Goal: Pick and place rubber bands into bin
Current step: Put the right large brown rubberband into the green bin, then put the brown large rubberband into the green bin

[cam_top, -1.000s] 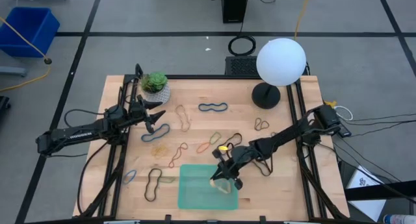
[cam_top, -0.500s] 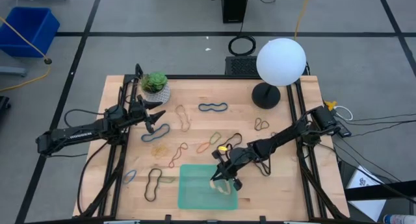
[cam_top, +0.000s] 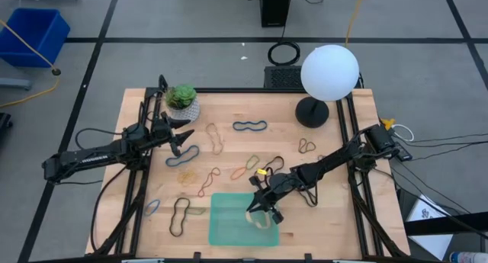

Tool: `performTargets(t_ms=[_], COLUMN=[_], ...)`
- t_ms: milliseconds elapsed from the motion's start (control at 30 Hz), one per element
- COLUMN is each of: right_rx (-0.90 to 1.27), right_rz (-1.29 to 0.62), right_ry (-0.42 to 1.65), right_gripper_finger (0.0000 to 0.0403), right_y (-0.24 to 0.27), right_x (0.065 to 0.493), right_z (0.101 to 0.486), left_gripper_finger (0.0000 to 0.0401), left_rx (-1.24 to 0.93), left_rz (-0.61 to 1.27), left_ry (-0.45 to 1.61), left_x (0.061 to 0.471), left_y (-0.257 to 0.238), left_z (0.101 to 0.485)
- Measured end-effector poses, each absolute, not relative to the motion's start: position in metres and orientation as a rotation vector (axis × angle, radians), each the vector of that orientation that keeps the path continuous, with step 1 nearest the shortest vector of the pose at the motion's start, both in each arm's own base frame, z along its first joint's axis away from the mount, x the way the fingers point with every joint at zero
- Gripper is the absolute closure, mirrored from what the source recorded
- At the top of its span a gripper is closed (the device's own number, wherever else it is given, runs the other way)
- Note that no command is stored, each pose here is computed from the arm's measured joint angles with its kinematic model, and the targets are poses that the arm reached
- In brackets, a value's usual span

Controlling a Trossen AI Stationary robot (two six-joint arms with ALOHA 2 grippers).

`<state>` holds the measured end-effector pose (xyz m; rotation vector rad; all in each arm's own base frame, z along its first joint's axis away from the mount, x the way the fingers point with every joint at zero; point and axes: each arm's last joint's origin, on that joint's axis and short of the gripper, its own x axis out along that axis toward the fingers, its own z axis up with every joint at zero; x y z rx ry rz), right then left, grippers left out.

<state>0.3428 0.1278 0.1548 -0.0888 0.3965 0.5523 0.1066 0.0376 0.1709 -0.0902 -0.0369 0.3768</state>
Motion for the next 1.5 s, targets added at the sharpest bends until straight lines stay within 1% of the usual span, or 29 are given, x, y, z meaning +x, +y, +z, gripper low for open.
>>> performTargets(t_ms=[300, 467, 600, 833, 900, 1033, 1167, 1367, 1500], right_rx=[-0.086, -0.087, -0.085, -0.126, -0.145, -0.191, -0.217, -0.143, -0.053], right_rz=[0.553, 0.553, 0.553, 0.545, 0.506, 0.364, 0.248, 0.207, 0.189], right_ry=[0.360, 0.354, 0.332, 0.417, 0.447, 0.474, 0.456, 0.347, 0.375], right_gripper_finger=[0.0280, 0.0256, 0.0252, 0.0258, 0.0256, 0.0253, 0.0254, 0.0258, 0.0255], right_y=[0.128, 0.128, 0.126, 0.112, 0.107, 0.098, 0.090, 0.079, 0.072], right_x=[0.344, 0.343, 0.337, 0.310, 0.301, 0.288, 0.274, 0.244, 0.222], right_z=[0.158, 0.163, 0.183, 0.221, 0.229, 0.243, 0.236, 0.216, 0.198], left_gripper_finger=[0.0178, 0.0178, 0.0178, 0.0178, 0.0178, 0.0178, 0.0178, 0.0178, 0.0178], left_rx=[-0.147, -0.145, -0.124, -0.102, -0.098, -0.085, -0.082, -0.034, 0.004], left_rz=[0.375, 0.299, 0.207, 0.093, 0.066, 0.015, 0.009, -0.031, 0.023], left_ry=[-0.048, -0.055, -0.084, -0.144, -0.161, -0.167, -0.174, -0.171, -0.105], left_x=[0.107, 0.107, 0.108, 0.108, 0.107, 0.107, 0.108, 0.112, 0.118], left_y=[0.038, 0.036, 0.033, 0.030, 0.029, 0.027, 0.026, 0.020, 0.017], left_z=[0.171, 0.172, 0.176, 0.183, 0.185, 0.186, 0.188, 0.203, 0.208])
